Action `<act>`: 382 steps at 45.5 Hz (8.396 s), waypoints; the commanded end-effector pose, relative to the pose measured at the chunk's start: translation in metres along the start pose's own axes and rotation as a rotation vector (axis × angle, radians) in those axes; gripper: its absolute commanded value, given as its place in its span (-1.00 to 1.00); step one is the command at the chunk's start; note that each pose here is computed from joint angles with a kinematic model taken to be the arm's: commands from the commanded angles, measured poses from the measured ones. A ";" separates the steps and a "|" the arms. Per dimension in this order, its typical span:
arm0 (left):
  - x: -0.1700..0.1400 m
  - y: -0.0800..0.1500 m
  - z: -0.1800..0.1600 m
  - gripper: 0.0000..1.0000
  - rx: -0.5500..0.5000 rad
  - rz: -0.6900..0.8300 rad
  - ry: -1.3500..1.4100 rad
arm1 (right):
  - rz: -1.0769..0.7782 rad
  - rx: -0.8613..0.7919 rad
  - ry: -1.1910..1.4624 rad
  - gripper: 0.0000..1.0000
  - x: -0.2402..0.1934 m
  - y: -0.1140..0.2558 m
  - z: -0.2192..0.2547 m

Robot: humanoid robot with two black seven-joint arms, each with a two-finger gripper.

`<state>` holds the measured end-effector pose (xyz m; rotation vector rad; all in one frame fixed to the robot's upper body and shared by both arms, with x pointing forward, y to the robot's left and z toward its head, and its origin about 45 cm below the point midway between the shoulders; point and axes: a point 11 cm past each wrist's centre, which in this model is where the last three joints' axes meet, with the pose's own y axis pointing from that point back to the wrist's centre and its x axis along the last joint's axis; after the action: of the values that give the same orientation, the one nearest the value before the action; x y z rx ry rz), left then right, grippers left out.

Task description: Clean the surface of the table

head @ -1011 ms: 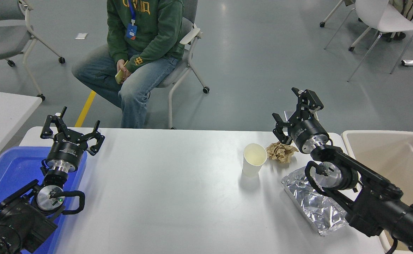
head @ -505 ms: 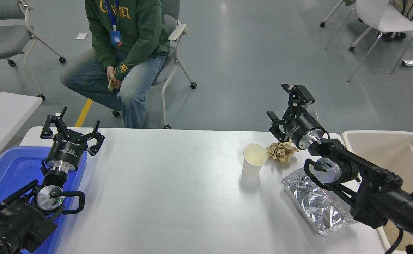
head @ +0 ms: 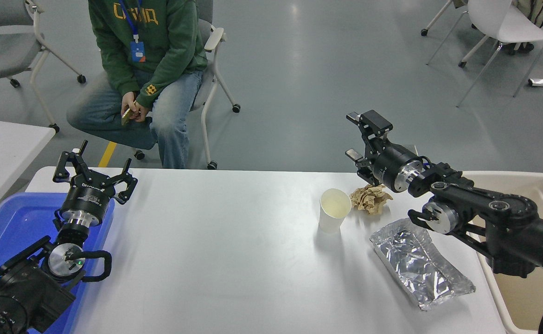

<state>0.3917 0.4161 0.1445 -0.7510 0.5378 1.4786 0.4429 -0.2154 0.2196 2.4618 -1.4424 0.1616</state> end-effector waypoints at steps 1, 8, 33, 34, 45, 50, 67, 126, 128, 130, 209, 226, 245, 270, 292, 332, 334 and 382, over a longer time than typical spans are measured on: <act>0.000 0.000 0.000 1.00 -0.001 0.000 0.000 | -0.084 -0.060 0.186 1.00 0.001 0.001 -0.002; 0.000 0.000 0.000 1.00 0.001 0.000 0.000 | -0.128 -0.102 0.288 1.00 0.001 0.003 0.002; 0.000 0.000 0.000 1.00 -0.001 0.000 0.000 | -0.346 -0.206 0.599 1.00 -0.005 0.007 0.004; 0.000 0.000 0.000 1.00 -0.001 0.000 0.000 | -0.358 -0.218 0.616 1.00 -0.006 0.008 0.007; 0.000 0.000 0.000 1.00 0.001 0.000 0.000 | -0.462 -0.305 0.807 1.00 -0.027 0.002 0.026; 0.000 0.000 0.000 1.00 0.001 0.000 0.000 | -0.463 -0.303 0.846 1.00 -0.030 -0.007 0.025; 0.000 0.000 0.000 1.00 0.001 0.000 0.000 | -0.492 -0.369 0.972 1.00 -0.028 -0.021 0.042; 0.000 0.000 0.000 1.00 0.001 0.000 0.000 | -0.646 -0.554 1.035 -1.00 -0.021 -0.013 0.084; 0.000 0.000 0.000 1.00 0.001 0.000 0.000 | -0.645 -0.553 1.026 -1.00 -0.021 -0.013 0.082; 0.000 0.000 0.000 1.00 0.001 0.000 0.000 | -0.644 -0.550 1.021 -1.00 -0.021 -0.015 0.080; 0.000 0.000 0.000 1.00 0.001 0.000 0.000 | -0.399 -0.337 0.666 -1.00 0.088 0.036 -0.090; 0.000 0.000 0.000 1.00 0.001 0.000 0.000 | -0.410 -0.331 0.661 -1.00 0.085 0.038 -0.092; 0.000 0.000 0.000 1.00 0.001 0.000 0.000 | -0.408 -0.336 0.661 -1.00 0.087 0.039 -0.091; 0.000 0.000 0.000 1.00 0.001 0.000 0.000 | -0.361 -0.364 0.663 -1.00 0.104 0.043 -0.081; 0.000 0.000 0.000 1.00 -0.001 0.000 0.000 | -0.103 -0.534 0.651 -1.00 0.193 0.075 -0.016; 0.000 0.000 0.000 1.00 0.001 0.000 0.000 | 0.291 -0.815 0.579 -1.00 0.254 0.180 0.125; 0.000 0.000 0.000 1.00 -0.001 0.000 0.000 | 0.294 -0.823 0.586 -1.00 0.252 0.182 0.131; 0.000 0.000 0.000 1.00 0.001 0.001 -0.001 | 0.623 -0.872 0.403 -1.00 0.207 0.191 0.196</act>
<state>0.3917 0.4162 0.1444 -0.7505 0.5382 1.4792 0.3692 -0.5435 0.1237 1.1978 -1.4572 0.1587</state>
